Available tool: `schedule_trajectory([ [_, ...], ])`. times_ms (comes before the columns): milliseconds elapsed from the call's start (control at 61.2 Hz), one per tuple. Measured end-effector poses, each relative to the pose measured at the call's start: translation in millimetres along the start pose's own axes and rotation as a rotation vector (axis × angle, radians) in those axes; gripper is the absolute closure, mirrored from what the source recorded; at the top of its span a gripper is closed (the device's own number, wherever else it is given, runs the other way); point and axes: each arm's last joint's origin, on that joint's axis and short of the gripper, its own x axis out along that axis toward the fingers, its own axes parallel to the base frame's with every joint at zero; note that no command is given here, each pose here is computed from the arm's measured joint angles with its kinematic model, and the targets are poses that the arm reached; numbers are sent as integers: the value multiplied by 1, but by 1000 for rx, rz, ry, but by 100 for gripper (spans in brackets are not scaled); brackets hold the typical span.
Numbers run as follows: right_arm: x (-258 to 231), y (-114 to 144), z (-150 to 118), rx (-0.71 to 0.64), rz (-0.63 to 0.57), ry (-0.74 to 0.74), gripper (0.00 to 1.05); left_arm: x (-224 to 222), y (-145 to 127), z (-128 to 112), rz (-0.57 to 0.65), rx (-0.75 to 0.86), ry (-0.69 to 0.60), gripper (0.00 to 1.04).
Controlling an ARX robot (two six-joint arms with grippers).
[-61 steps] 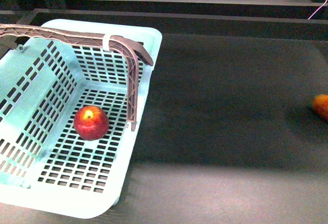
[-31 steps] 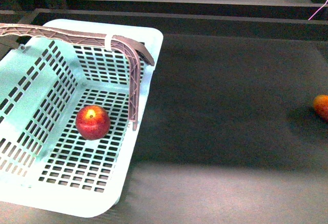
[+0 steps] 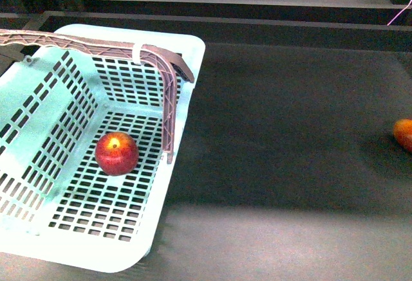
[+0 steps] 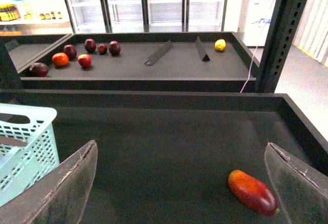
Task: Pick apple with right arm and hold basket with left
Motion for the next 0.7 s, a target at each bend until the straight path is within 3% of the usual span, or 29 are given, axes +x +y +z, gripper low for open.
schedule_trajectory([
  [703, 0, 0, 0, 0, 0, 0, 9, -22, 0, 4, 0, 0, -14, 101],
])
